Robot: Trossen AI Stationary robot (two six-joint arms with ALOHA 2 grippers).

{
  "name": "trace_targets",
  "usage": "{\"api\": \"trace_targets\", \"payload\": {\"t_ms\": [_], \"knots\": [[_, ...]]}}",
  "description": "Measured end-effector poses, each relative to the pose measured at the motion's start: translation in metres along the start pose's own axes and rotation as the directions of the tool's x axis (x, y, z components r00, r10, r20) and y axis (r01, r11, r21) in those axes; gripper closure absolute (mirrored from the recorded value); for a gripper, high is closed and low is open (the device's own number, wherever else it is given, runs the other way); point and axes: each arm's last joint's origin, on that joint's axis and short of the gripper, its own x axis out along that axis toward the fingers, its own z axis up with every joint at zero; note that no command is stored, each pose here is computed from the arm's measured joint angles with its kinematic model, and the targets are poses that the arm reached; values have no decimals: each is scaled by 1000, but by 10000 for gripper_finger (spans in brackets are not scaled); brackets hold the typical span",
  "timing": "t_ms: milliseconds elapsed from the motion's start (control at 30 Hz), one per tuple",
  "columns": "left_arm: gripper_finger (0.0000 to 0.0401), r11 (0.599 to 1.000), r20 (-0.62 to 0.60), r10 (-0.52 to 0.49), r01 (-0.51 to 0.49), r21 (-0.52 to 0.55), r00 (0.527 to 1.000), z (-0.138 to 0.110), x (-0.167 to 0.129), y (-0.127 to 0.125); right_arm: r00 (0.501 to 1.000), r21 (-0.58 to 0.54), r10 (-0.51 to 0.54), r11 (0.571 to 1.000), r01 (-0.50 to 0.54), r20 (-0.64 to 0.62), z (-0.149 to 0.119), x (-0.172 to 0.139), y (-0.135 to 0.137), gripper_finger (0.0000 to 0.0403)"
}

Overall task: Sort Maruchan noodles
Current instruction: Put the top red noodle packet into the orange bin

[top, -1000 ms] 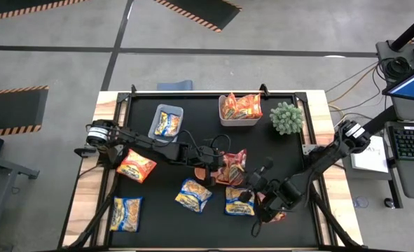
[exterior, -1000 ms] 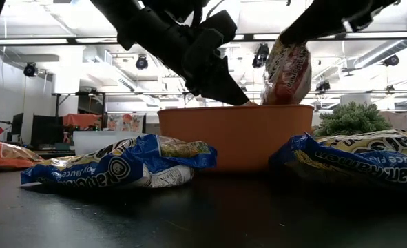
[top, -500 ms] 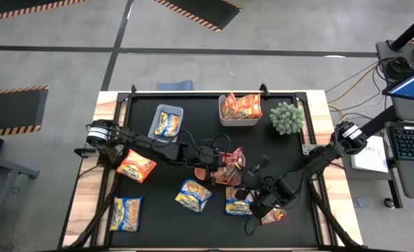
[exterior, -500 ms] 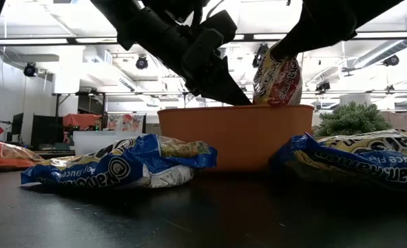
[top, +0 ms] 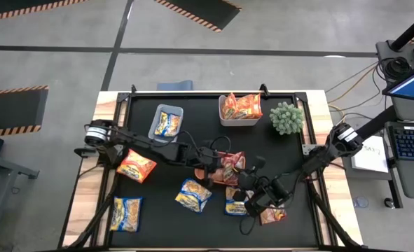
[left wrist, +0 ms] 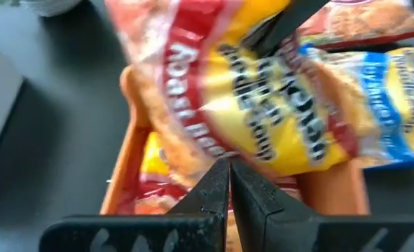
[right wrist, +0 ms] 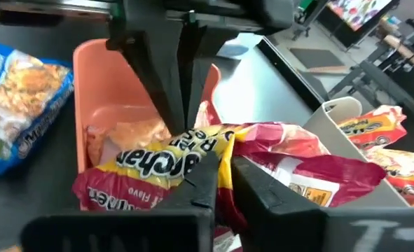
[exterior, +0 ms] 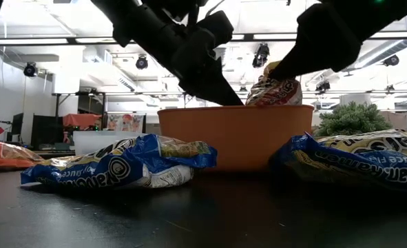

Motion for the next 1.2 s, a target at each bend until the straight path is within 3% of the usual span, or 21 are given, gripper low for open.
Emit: {"api": "trace_targets", "payload": {"t_ms": [200,300,500,767,1200], "knots": [[401,981,19,-192,191,27,981,4,-4,-12,1000,43,16,999,-17,10,13,-5,-5,311],[401,971,48,-234,232,52,971,6,-4,-17,999,33,37,999,-37,-12,22,-10,-7,285],[401,976,51,-211,208,58,976,6,-3,-17,997,30,71,997,-70,-40,43,-19,-10,258],[401,985,51,-167,164,60,985,-1,10,-17,994,31,81,996,-79,-71,59,-28,-16,267],[401,993,10,-116,115,40,993,-15,29,-11,992,80,102,992,-95,-76,63,-32,-15,264]]}}
